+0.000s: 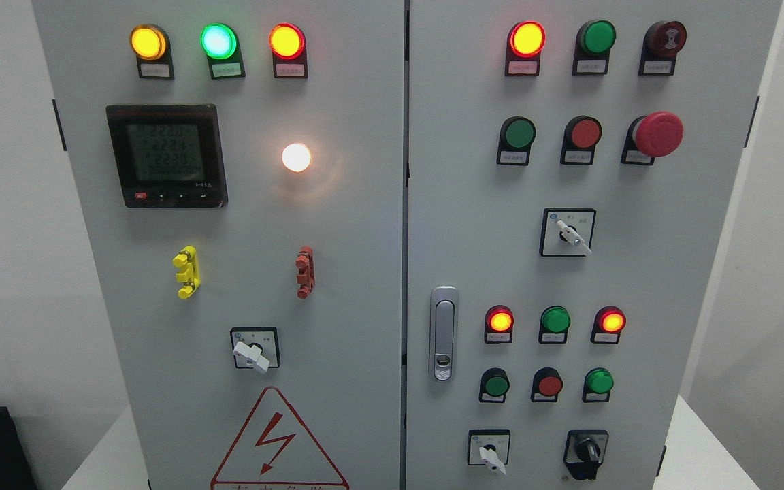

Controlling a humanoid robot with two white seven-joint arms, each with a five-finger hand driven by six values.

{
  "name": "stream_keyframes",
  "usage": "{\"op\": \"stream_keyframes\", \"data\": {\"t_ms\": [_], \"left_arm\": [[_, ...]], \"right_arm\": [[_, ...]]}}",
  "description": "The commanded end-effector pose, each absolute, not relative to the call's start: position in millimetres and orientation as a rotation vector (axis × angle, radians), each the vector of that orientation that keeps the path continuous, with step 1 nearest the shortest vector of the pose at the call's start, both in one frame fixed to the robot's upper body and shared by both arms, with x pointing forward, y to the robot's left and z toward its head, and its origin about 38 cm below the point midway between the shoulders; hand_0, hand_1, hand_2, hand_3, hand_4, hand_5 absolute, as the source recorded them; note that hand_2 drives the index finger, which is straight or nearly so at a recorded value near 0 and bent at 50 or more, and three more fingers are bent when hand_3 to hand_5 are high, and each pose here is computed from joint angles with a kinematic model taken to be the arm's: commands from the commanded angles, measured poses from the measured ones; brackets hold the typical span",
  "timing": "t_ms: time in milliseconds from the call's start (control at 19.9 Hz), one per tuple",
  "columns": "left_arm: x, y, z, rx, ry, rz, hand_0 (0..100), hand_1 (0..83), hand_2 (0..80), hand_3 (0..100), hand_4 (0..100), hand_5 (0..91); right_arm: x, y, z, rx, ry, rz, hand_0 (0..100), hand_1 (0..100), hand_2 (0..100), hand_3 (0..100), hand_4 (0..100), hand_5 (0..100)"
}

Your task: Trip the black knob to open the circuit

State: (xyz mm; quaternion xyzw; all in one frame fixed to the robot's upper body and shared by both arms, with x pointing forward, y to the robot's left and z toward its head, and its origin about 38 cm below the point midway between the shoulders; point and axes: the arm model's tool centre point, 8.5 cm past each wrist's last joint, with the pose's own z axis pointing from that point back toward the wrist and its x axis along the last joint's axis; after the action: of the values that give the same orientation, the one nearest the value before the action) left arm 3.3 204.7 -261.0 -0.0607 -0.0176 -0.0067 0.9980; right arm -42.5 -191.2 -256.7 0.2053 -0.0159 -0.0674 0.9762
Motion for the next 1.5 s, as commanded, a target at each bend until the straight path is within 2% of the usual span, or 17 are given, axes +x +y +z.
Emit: {"op": "stream_keyframes", "data": {"t_ms": [0, 802, 1103, 1454], "left_arm": [[11.8, 205.2, -261.7, -0.12, -0.059, -0.015, 12, 38.9, 0.0, 0, 0, 0.0], [12.0, 206.2, -261.7, -0.118, -0.061, -0.015, 12, 38.9, 0.0, 0, 0, 0.0], [12.0, 205.2, -261.7, -0.12, -0.061, -0.015, 12, 38.9, 0.0, 0, 0, 0.0], [11.8, 205.2, -261.7, -0.12, -0.059, -0.015, 12, 38.9, 0.0, 0, 0, 0.0]], "right_arm": [[-46.0, -212.7, -257.0, 0.377, -0.024, -0.102, 0, 18, 0, 0, 0, 0], [-37.5, -211.6, -257.5, 0.378, -0.046, -0.124, 0, 18, 0, 0, 0, 0], [-3.0, -217.2, -258.0, 0.361, -0.165, -0.109, 0, 18, 0, 0, 0, 0], [66.5, -231.2, -254.6, 0.3, -0.321, -0.14, 0, 18, 0, 0, 0, 0]]}}
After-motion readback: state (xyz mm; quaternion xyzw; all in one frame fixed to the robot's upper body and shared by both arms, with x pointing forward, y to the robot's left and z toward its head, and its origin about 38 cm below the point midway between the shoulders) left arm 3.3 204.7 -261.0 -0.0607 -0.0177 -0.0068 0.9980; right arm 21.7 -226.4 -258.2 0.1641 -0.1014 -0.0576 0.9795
